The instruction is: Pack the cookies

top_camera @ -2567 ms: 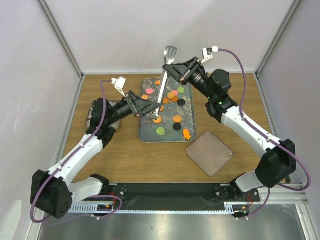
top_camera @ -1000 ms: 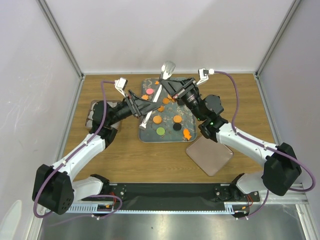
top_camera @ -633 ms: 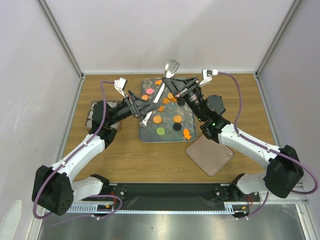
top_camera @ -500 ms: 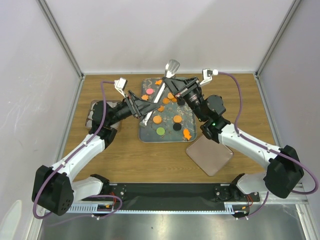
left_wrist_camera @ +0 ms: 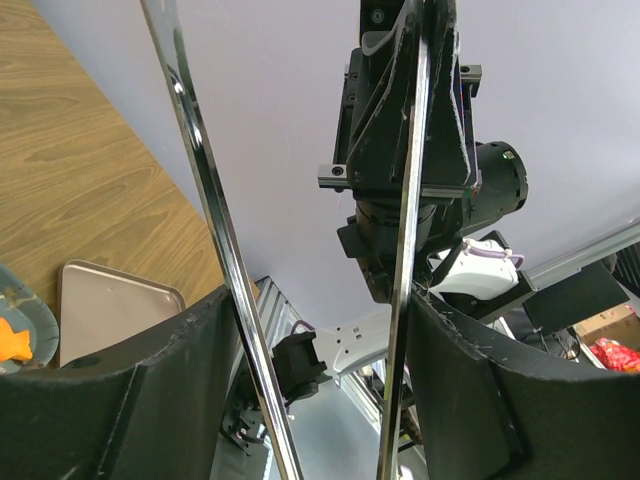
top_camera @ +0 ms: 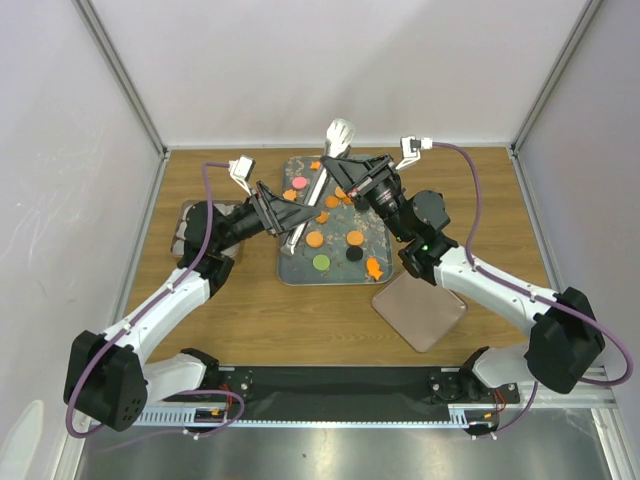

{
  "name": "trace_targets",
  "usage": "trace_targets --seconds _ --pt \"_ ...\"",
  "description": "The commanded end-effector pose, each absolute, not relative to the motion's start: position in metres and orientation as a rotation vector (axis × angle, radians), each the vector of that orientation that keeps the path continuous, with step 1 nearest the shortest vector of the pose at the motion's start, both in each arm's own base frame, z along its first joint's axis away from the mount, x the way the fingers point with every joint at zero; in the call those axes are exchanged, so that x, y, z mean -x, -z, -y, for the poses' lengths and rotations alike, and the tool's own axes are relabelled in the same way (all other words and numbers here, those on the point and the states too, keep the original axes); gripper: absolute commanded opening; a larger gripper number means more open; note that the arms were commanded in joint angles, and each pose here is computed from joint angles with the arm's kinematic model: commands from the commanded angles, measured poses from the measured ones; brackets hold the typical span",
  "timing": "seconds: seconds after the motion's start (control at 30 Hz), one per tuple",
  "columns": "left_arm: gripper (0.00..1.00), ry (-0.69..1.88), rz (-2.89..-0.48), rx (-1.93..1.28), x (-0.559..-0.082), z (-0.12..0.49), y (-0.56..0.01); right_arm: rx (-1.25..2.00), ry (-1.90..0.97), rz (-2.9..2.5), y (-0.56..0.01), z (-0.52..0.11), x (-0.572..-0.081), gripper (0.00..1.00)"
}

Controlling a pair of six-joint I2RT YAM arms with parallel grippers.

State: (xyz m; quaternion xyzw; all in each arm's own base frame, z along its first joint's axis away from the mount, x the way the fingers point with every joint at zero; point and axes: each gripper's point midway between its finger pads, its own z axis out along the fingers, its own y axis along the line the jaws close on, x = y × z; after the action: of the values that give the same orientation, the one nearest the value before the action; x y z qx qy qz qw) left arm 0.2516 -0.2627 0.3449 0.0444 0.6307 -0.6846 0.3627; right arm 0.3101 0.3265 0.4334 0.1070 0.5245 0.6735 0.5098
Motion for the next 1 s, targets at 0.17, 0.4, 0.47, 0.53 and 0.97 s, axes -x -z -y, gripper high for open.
trace_targets --seconds 0.17,0.4,0.47,0.53,0.97 --pt "0.70 1.745 -1.579 -0.166 -0.248 0.260 -0.351 -0.175 -1.671 -1.154 -0.457 -0.330 -0.302 0.00" --pt "0.71 1.748 -1.588 -0.164 -0.248 0.260 -0.348 -0.152 -1.682 -1.140 -0.465 -0.331 -0.299 0.00" --pt "0.71 1.747 -1.587 -0.162 -0.249 0.260 -0.348 -0.151 -1.678 -1.143 -0.465 -0.331 -0.299 0.00" --pt "0.71 1.746 -1.591 -0.158 -0.249 0.260 -0.348 -0.154 -1.674 -1.142 -0.463 -0.329 -0.298 0.00" --pt "0.75 1.750 -1.622 -0.136 -0.254 0.262 -0.339 -0.137 -1.668 -1.124 -0.473 -0.326 -0.294 0.00"
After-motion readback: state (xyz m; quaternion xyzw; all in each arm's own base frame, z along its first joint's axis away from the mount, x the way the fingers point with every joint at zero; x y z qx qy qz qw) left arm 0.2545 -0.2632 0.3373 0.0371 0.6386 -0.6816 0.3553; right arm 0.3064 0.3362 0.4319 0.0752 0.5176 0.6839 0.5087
